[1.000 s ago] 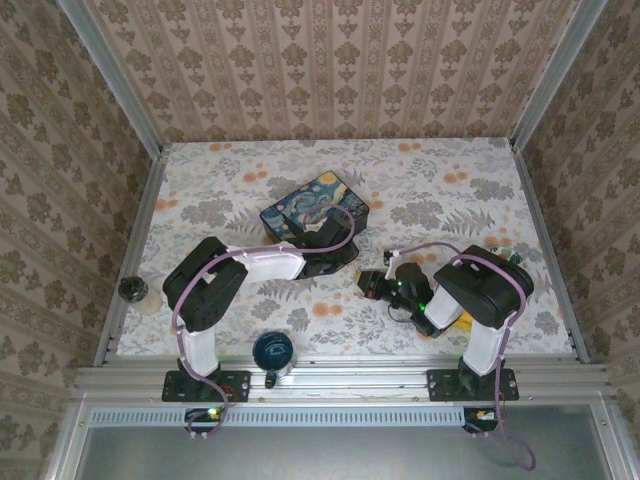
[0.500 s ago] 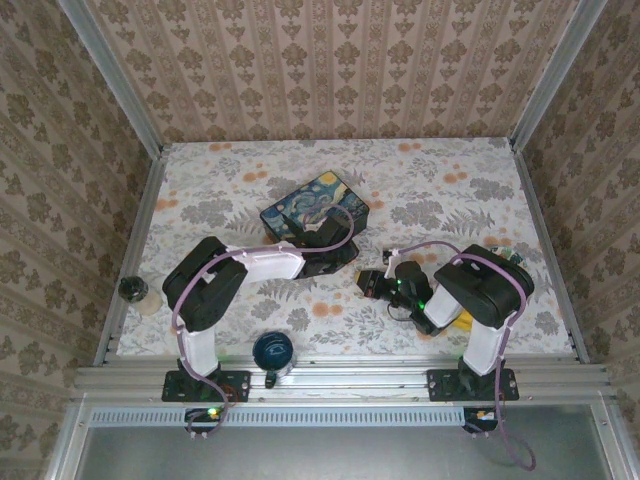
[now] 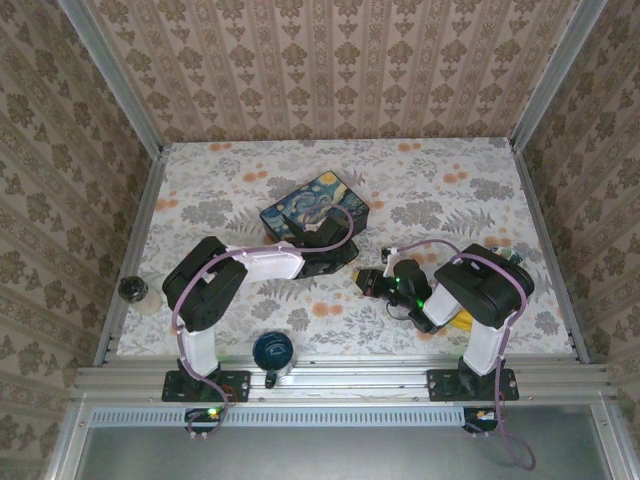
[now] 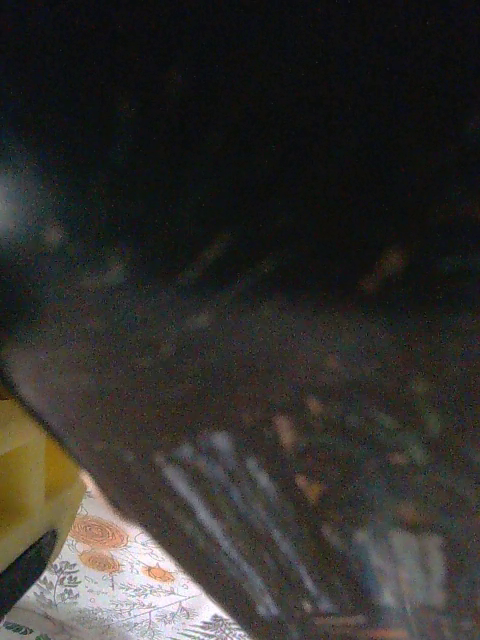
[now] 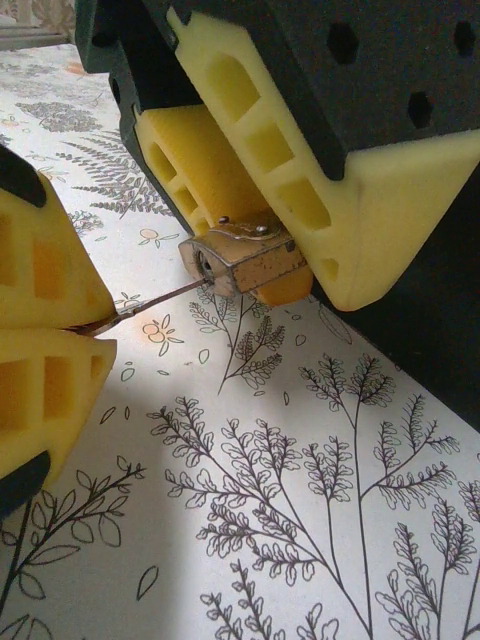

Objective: Unlock a padlock with a key

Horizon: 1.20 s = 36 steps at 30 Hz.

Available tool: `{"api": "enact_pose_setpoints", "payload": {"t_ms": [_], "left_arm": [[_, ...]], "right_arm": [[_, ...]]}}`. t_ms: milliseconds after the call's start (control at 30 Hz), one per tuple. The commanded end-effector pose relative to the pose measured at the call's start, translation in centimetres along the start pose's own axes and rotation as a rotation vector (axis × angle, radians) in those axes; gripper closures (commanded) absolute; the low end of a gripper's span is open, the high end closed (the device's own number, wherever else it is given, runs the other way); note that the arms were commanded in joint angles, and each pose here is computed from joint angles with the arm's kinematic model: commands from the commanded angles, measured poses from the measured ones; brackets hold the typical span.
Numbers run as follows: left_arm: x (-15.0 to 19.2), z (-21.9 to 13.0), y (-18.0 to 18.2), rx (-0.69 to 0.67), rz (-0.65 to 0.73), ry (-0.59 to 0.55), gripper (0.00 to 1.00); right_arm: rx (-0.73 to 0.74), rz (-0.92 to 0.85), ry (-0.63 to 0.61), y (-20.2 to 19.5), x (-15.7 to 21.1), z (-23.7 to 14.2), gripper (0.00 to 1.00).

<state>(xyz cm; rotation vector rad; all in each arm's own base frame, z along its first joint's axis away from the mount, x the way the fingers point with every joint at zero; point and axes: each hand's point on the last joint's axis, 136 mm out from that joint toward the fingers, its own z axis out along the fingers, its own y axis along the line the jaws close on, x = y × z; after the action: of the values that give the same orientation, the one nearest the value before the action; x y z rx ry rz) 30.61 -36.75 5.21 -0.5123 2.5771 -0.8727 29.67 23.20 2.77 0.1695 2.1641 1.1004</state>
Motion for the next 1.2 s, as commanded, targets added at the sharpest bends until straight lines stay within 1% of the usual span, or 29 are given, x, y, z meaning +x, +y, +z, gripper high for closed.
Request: {"api": "enact_pose_setpoints", "payload": {"t_ms": [0, 500, 733, 967, 1167], "left_arm": [[0.3, -0.6, -1.1, 0.047, -0.019, 0.019, 0.93], [0.5, -0.5, -1.2, 0.053, -0.018, 0.026, 0.94], [0.7, -0.5, -1.3, 0.06, -0.019, 0.033, 0.95], [0.6, -0.7, -1.1, 0.061, -0.02, 0.033, 0.96], [0.8, -0.6, -1.3, 0.068, -0.026, 0.041, 0.97]], "right_arm": [[0.028, 0.011, 0.022, -0.8, 0.2, 0.2, 1.0], [-0.011, 0.048, 0.021, 0.6, -1.2, 0.1, 1.0], [-0.021, 0.062, -0.004, 1.2, -2.1, -0.5, 1.0], [-0.026, 0.055, -0.027, 1.7, -3.2, -0.8, 1.0], [-0.029, 0.045, -0.015, 2.0, -3.4, -0.5, 1.0]]}}
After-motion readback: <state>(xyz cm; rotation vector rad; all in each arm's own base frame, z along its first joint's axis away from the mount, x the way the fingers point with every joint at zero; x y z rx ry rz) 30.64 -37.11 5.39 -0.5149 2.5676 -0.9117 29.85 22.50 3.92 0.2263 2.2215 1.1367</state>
